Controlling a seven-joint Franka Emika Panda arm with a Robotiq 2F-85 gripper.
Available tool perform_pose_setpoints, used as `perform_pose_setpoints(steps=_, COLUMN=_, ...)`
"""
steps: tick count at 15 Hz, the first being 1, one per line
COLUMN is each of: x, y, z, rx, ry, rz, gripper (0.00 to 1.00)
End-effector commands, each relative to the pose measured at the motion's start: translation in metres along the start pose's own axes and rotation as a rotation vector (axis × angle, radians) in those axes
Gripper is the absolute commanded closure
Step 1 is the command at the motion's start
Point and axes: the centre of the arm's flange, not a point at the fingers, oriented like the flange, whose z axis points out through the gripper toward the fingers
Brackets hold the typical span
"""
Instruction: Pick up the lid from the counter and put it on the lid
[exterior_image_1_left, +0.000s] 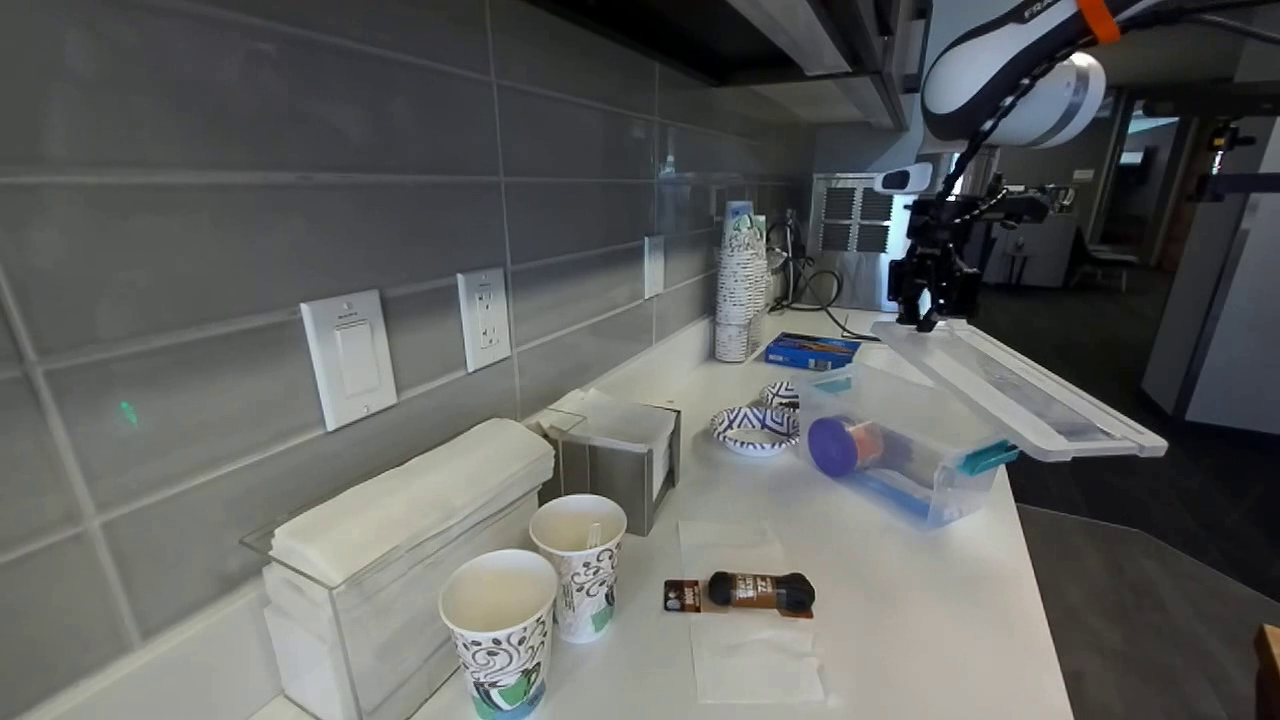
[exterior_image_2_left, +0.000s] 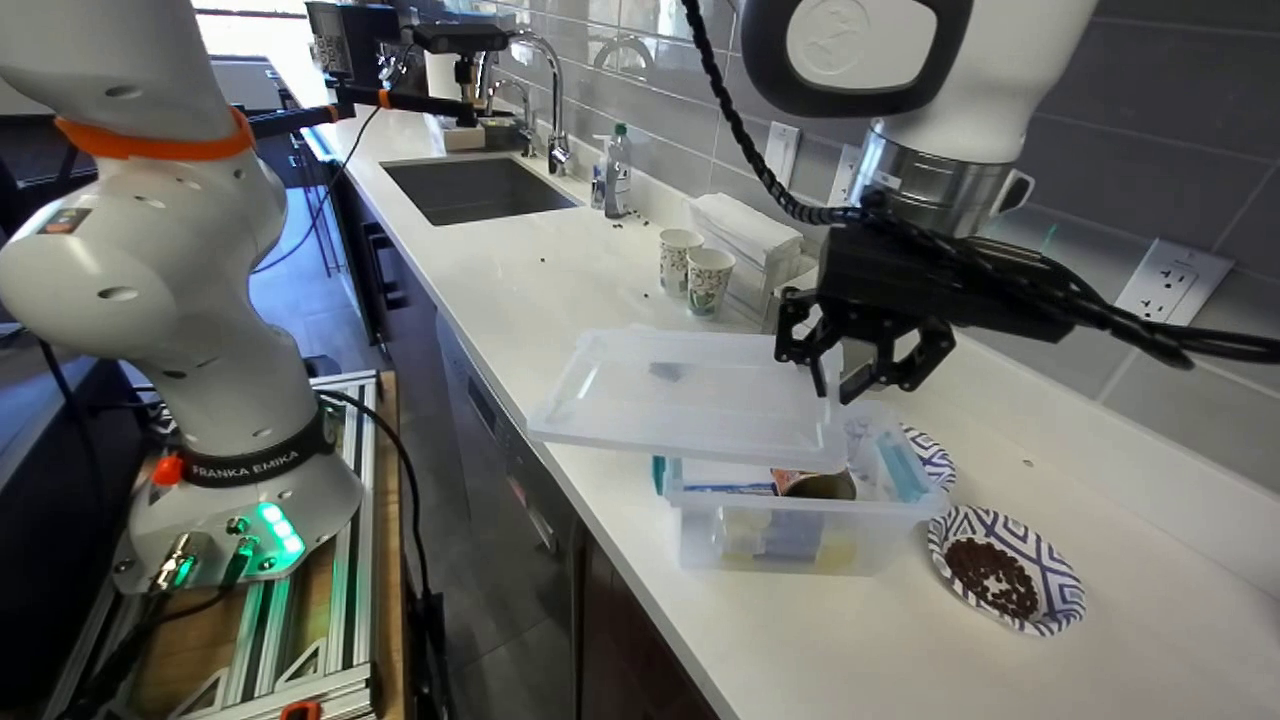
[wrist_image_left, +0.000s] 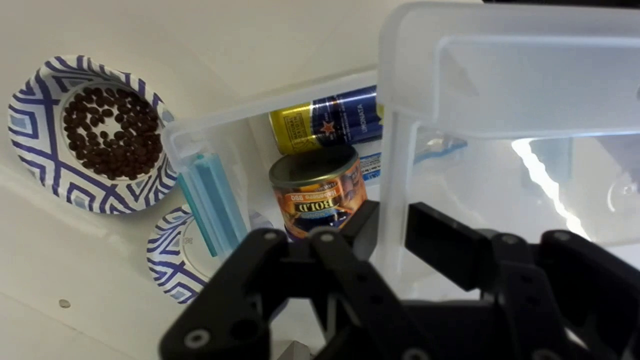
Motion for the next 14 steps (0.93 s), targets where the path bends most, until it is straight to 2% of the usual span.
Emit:
perform_pose_setpoints(steps=1, x=0.001, y=0.055, z=0.009, rx=0.031, ry=-0.053, rz=-0.066, gripper=0.94)
perform_pose_setpoints(steps=4, x=0.021, y=0.077, z=0.022, rx=0.005, ry=-0.066, rz=-0.144, gripper=0.94)
perform_pose_setpoints(steps=9, x=0.062, y=0.109, z=0.041, rx=0.014, ry=-0.062, rz=-0.254, gripper=0.94)
perform_pose_setpoints(steps=14, x=0.077, y=0.126, z=0.052, rx=0.019, ry=-0.056, rz=-0.304, gripper=0.94)
